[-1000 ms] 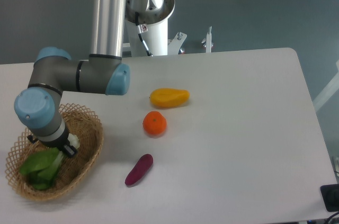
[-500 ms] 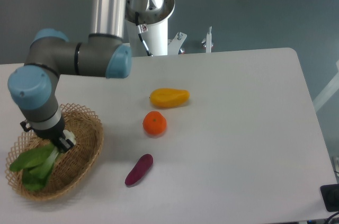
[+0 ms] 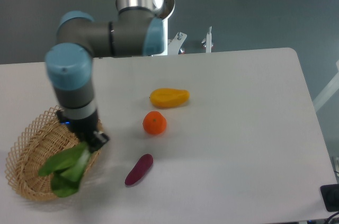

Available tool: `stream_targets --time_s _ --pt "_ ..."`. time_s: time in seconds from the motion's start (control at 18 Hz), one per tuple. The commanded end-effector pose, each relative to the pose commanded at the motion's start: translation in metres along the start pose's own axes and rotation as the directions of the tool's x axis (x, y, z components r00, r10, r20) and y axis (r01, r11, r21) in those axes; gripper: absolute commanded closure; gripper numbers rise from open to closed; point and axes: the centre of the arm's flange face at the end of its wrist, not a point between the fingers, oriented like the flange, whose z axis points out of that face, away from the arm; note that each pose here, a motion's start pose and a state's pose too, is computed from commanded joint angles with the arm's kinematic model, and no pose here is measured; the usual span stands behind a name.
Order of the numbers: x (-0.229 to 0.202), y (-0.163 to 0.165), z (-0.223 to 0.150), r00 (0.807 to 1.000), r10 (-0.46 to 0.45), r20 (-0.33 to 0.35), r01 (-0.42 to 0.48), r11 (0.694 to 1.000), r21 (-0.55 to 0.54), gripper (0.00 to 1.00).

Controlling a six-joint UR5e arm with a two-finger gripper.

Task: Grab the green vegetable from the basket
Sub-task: 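Lift the bok choy up out of the basket, then carry the held bok choy away from the basket across the table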

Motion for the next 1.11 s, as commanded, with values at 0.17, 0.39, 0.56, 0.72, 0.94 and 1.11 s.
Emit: stream_targets --time_s 0.17,0.39,0.56,0.72,0.94,1.11 --pt "-0.031 0.026 -0.004 1.0 -0.023 -0.017 0.022 0.999 -0.034 0.87" --pt "-0.077 0.07 -0.01 0.998 -0.057 0.022 0.059 0.993 -0.101 0.86" --pt "-0.121 0.11 -0.021 0.999 -0.028 0.037 0.032 0.994 -0.103 0.87" --pt "-0.154 0.136 -0.025 0.999 0.011 0.043 -0.007 0.995 -0.103 0.87" --pt "-0.199 0.148 -0.025 0.998 0.028 0.061 -0.022 0.994 -0.107 0.86" --pt "-0.229 0.164 -0.029 0.998 0.052 0.031 -0.048 0.991 -0.123 0.85"
